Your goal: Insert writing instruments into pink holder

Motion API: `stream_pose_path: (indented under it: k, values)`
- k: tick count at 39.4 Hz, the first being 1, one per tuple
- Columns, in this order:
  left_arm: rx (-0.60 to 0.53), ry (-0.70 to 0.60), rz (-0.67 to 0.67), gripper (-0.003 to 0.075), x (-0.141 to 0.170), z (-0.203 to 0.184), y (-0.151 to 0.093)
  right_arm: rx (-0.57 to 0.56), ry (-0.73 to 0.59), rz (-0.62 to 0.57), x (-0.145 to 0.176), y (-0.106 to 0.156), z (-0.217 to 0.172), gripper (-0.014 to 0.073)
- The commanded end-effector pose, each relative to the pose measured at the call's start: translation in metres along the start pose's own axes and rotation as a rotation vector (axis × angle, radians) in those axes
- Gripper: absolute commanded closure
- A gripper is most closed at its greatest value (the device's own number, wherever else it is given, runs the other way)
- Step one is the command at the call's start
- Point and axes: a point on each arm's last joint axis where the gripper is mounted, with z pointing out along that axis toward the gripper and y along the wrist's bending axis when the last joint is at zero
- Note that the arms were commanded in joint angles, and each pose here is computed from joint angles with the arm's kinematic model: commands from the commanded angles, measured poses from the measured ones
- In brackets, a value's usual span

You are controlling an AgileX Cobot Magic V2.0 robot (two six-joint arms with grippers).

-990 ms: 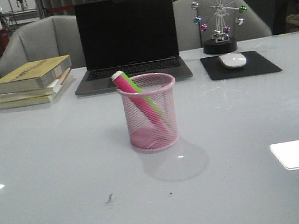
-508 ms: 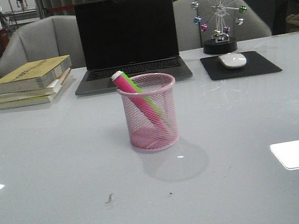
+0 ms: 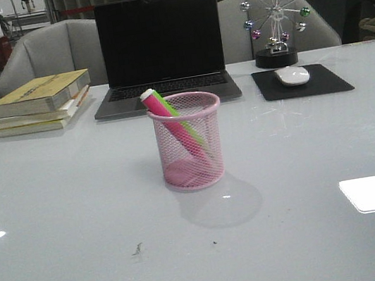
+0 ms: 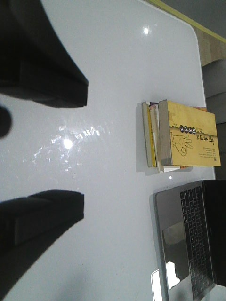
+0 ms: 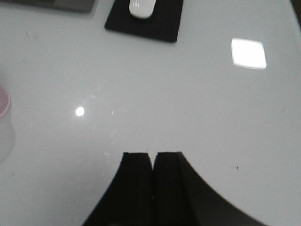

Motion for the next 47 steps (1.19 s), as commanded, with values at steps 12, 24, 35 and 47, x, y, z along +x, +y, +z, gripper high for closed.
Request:
stream_pose_path:
  k: [12, 24, 35, 47]
  values:
    - [-0.002, -0.121, -0.003, 0.0285, -0.017, -0.007, 0.001, 0.057, -0.663, -0.017, 0.032, 0.001, -0.061, 0.0545]
    - [-0.002, -0.124, -0.003, 0.0285, -0.018, -0.007, 0.001, 0.062, -0.740, -0.017, 0.095, 0.004, -0.059, 0.0545]
    - [0.000, -0.131, -0.011, 0.0285, -0.018, -0.007, 0.001, 0.029, -0.750, -0.021, 0.110, 0.006, -0.042, 0.0545]
    - [0.006, -0.131, -0.030, 0.0285, -0.018, -0.007, 0.000, 0.011, -0.581, -0.025, 0.147, 0.008, -0.010, 0.0545]
